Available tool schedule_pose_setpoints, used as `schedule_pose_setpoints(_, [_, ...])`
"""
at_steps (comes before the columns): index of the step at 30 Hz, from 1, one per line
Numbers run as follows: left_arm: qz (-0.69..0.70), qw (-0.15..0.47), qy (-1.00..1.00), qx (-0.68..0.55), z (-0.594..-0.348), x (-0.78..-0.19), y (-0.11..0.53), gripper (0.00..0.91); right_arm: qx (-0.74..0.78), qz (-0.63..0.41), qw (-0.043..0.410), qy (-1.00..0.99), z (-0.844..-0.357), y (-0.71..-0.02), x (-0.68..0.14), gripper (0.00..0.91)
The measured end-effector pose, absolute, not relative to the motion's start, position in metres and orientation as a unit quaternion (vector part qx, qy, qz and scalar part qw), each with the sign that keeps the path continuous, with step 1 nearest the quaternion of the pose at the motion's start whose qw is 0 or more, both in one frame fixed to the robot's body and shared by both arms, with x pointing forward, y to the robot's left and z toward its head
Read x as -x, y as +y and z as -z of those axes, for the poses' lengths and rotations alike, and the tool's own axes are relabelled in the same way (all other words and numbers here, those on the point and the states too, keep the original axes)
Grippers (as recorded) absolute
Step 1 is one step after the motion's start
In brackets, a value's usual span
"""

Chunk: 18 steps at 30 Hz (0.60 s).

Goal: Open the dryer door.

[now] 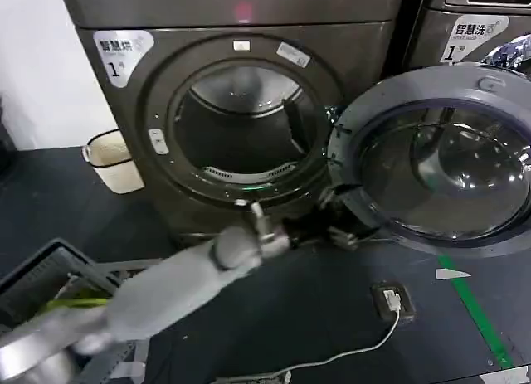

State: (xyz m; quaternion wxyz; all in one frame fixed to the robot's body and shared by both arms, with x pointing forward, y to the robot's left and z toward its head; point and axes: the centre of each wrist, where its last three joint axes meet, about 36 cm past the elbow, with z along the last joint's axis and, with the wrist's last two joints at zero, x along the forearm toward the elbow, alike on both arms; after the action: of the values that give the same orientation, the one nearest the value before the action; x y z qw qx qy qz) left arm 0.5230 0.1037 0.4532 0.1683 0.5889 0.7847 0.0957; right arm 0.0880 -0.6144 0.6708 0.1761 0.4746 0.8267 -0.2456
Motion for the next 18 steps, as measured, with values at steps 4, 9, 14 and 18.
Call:
schedule_pose_setpoints(4, [-0.161,0.146,0.79,-0.573,-0.45,-0.512,0.169,0.907,-0.494,0.248,0.179,0.814,-0.673,-0.615,-0.081,0.907])
schedule_pose_setpoints(9, [-0.208,0.092,0.803,-0.55,-0.444,-0.492,0.25,0.907,-0.518,0.249,0.177,0.799,-0.671,-0.619,-0.073,0.907])
schedule_pose_setpoints(14, [-0.28,0.02,0.806,-0.521,-0.448,-0.465,0.32,0.907,-0.533,0.241,0.17,0.793,-0.668,-0.621,-0.068,0.907])
schedule_pose_setpoints(18, [-0.338,-0.031,0.789,-0.512,-0.455,-0.443,0.369,0.907,-0.539,0.24,0.161,0.791,-0.661,-0.623,-0.072,0.907])
